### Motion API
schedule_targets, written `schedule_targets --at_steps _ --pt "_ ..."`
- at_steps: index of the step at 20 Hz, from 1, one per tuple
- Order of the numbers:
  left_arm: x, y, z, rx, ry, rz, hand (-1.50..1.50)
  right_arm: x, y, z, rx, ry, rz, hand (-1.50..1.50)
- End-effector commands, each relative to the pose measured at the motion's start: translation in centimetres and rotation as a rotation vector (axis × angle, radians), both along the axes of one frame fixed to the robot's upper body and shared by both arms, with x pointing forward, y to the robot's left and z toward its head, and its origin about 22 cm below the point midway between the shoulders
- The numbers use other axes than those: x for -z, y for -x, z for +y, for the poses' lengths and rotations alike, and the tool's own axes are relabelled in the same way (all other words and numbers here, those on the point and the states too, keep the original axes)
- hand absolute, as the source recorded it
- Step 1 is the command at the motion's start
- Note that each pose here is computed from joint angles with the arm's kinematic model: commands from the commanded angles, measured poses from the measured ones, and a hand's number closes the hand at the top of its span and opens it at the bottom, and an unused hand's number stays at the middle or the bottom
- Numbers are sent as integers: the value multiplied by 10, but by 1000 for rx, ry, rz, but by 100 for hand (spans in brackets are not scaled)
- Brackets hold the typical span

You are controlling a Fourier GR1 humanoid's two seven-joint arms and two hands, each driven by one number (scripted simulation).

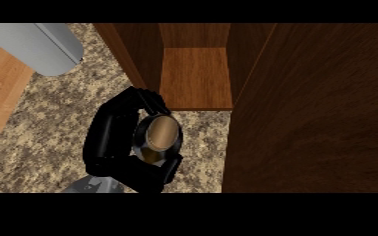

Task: Pick up the wine, place it into the cabinet and close the cabinet

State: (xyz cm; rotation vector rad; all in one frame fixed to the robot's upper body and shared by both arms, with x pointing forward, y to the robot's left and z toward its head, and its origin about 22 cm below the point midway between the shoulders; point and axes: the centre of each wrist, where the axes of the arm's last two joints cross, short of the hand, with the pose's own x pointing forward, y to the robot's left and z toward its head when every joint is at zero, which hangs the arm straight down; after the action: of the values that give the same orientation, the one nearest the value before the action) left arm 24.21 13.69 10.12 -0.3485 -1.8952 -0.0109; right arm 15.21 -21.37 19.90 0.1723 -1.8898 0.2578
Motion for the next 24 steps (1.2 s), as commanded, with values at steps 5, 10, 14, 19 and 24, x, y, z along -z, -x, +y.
schedule_targets --at_steps 5,10,14,19,24 --pt "-14 -14 -46 -9 5 2 150 -6 31 2 -35 -61 -25 -150" --pt "-37 -28 -70 -77 -15 -3 150 -14 31 -7 -33 -27 -35 -150" --pt "-45 -19 -89 -85 -3 -6 150 -13 11 -8 -40 -14 -9 -150" --pt "-45 -52 -79 -120 -45 -24 150 -14 19 -7 -42 -23 -26 -150" --pt "-14 -54 -88 -148 -64 -11 150 -9 29 -9 -49 -26 -52 -150"
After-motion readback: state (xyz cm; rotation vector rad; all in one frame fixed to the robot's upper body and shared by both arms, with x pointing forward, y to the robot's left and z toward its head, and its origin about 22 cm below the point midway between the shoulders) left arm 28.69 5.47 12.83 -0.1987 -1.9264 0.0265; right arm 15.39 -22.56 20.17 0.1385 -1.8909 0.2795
